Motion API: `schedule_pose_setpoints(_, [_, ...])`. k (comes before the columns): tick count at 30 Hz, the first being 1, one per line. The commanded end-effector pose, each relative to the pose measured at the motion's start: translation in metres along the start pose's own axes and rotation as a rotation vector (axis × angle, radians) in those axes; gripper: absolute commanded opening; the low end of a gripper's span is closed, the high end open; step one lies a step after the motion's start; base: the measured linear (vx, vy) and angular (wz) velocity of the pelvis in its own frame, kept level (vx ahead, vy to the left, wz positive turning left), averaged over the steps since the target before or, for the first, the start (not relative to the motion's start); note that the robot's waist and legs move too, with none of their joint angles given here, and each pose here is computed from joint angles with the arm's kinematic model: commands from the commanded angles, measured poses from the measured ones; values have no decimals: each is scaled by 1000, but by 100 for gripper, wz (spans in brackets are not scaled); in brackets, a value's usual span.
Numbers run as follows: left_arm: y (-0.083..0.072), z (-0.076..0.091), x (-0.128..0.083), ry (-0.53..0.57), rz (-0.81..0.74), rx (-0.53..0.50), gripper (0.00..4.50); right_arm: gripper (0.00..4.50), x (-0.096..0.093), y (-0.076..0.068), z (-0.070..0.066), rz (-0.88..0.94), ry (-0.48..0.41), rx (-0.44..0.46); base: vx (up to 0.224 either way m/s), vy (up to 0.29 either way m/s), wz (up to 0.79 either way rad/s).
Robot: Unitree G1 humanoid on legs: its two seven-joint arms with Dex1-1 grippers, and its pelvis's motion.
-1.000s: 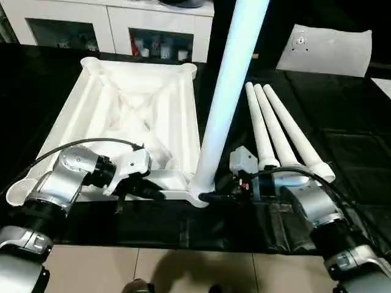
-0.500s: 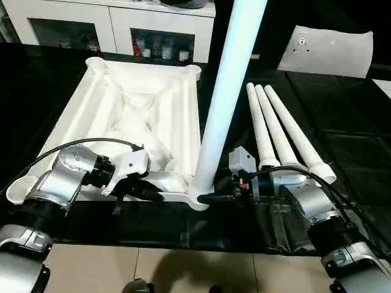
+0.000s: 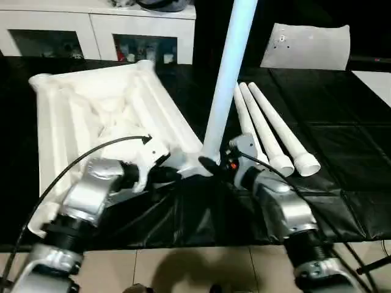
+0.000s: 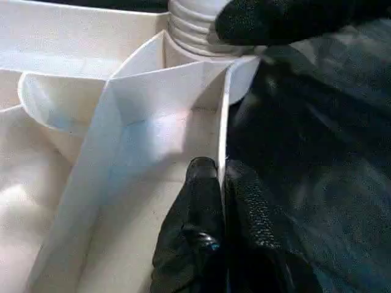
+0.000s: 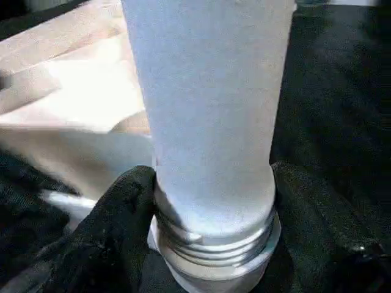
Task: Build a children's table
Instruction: Rotate leg to tighten
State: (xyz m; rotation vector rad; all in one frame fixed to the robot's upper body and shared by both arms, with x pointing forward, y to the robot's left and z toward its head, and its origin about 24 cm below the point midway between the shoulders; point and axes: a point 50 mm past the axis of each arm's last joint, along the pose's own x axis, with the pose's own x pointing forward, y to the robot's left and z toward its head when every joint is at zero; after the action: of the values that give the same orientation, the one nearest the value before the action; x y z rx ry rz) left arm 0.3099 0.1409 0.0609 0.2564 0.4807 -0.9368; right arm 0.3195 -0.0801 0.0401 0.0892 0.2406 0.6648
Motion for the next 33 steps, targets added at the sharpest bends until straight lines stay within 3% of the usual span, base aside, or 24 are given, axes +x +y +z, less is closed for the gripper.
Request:
schedule_pose_setpoints(1, [-22,33,23,-193,33,-41,0,267,27,55,-2,182,25,66,0,0,0])
schedule_pose_setpoints(4, [-33,45,31,-209,123,-63,0,267,38,64,3,123,30,90,0,0,0])
schedule_pose_setpoints(6, [-36,43,33,-192,119,-43,0,267,38,64,5,111,17,82,29,-1,2])
schedule_pose_setpoints(8, [-37,39,33,-168,108,-39,0,323,35,58,5,91,1,82,59,-6,3])
schedule_pose_setpoints(12, [-35,33,30,-140,104,-11,0,355,29,51,4,76,-8,72,0,0,0])
schedule_pose_setpoints(20, [-20,7,8,-43,-23,94,0,430,-13,1,6,87,-49,-91,0,0,0])
schedule_pose_setpoints(24, [-16,1,0,-11,-84,129,0,444,-26,-11,11,151,-52,-155,0,0,0])
schedule_pose_setpoints(28, [-15,-9,-15,22,-255,189,0,444,-44,-22,19,318,-4,-228,0,0,0])
schedule_pose_setpoints(33, [-10,-18,-26,92,-358,241,0,444,-49,-28,29,431,17,-274,0,0,0])
